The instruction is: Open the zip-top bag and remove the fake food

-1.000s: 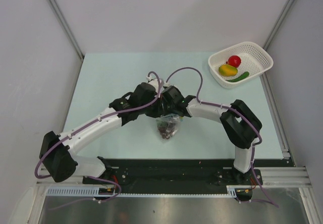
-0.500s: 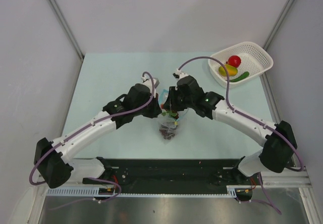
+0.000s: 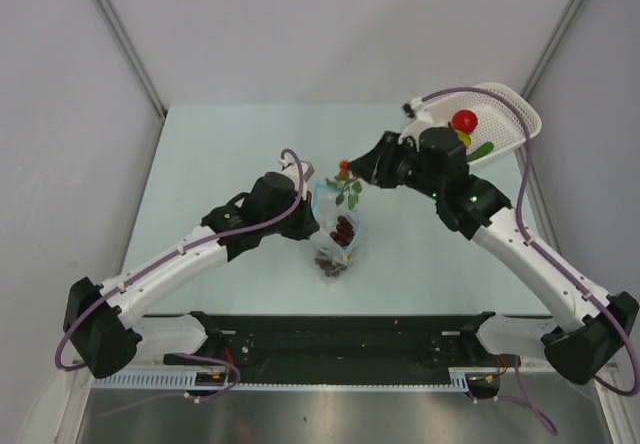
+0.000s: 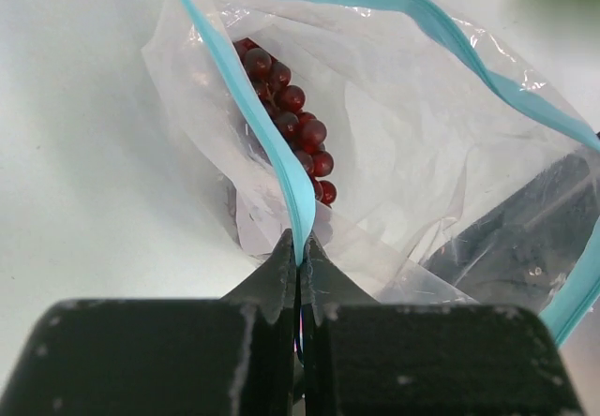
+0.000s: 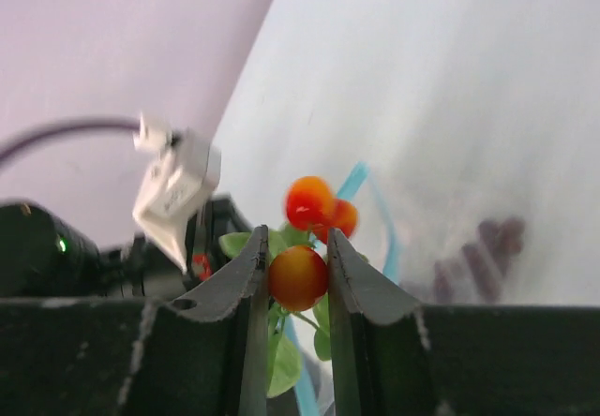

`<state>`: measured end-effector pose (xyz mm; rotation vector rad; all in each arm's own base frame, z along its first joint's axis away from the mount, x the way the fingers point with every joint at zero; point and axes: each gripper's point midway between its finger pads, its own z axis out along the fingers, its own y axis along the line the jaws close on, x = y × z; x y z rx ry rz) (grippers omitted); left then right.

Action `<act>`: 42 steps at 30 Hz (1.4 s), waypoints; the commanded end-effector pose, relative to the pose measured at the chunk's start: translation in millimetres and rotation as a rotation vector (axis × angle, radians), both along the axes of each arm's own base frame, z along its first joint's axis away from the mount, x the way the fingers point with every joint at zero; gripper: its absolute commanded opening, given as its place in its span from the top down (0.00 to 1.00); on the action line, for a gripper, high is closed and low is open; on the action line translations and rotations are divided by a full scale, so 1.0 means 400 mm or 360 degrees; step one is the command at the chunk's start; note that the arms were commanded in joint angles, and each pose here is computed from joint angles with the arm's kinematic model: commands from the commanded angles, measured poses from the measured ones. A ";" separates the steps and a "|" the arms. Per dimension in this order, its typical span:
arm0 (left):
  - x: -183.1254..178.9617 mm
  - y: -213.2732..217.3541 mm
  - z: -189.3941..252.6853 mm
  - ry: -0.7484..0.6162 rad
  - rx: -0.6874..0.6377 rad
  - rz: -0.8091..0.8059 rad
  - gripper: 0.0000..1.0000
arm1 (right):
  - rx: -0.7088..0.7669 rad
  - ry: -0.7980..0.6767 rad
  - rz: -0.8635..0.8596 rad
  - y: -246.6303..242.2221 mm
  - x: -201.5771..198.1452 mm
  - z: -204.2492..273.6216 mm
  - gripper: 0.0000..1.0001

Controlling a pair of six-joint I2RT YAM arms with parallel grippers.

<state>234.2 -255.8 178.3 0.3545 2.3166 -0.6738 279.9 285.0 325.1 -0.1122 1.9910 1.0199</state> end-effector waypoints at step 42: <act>0.008 -0.126 0.134 -0.0044 -0.0267 -0.0307 1.00 | -0.0428 0.0502 -0.0753 -0.499 0.307 -0.214 0.23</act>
